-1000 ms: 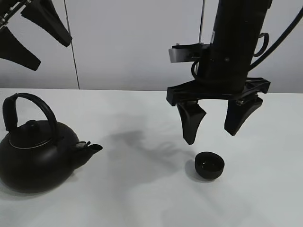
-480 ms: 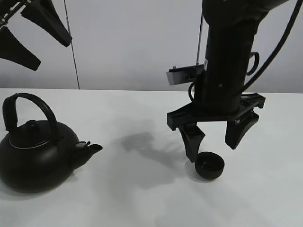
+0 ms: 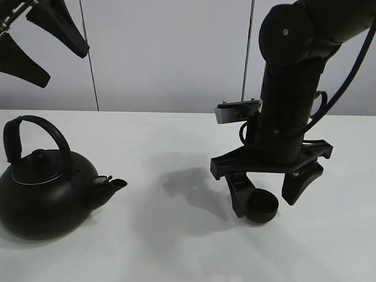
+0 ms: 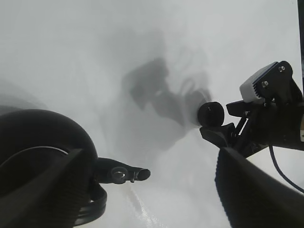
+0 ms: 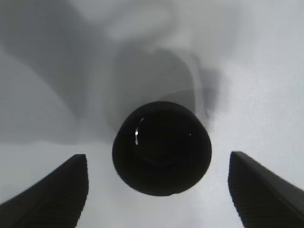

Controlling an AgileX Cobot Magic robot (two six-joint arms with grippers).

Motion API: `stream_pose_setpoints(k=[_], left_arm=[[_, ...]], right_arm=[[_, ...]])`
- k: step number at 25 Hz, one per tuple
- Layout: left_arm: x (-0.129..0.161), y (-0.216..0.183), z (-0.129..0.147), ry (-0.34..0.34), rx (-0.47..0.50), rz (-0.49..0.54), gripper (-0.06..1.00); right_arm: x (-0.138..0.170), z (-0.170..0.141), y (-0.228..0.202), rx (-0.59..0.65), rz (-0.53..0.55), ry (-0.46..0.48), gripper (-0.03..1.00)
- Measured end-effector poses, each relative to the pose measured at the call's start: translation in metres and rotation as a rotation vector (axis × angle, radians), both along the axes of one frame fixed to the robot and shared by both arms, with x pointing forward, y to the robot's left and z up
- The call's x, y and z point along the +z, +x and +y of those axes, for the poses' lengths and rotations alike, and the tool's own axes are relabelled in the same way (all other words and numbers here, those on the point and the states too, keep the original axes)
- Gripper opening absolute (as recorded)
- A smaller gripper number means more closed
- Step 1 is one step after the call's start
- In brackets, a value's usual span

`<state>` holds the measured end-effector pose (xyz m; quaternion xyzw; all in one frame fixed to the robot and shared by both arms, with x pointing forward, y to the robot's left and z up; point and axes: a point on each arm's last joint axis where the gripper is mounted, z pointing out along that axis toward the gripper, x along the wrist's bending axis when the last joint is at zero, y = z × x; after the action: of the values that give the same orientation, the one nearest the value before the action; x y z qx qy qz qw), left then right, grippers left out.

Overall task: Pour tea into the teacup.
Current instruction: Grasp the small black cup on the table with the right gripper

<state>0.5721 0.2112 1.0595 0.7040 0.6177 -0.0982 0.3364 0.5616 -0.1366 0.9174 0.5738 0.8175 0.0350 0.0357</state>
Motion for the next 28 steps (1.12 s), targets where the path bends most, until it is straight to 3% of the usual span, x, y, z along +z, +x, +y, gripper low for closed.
stream_pose_setpoints(k=[13,17,28], left_arm=[[0.0,0.0,0.0,0.0,0.001,0.001,0.54],[0.0,0.0,0.0,0.0,0.0,0.0,0.54],[0.0,0.0003,0.0001,0.0,0.002,-0.002,0.54]], right_arm=[[-0.0109,0.0009,0.0054,-0.055,0.013,0.07,0.56],[-0.0109,0.0008,0.0053,-0.056,0.013,0.07,0.4],[-0.0072,0.0023,0.0041,-0.061,0.021,0.089,0.4]])
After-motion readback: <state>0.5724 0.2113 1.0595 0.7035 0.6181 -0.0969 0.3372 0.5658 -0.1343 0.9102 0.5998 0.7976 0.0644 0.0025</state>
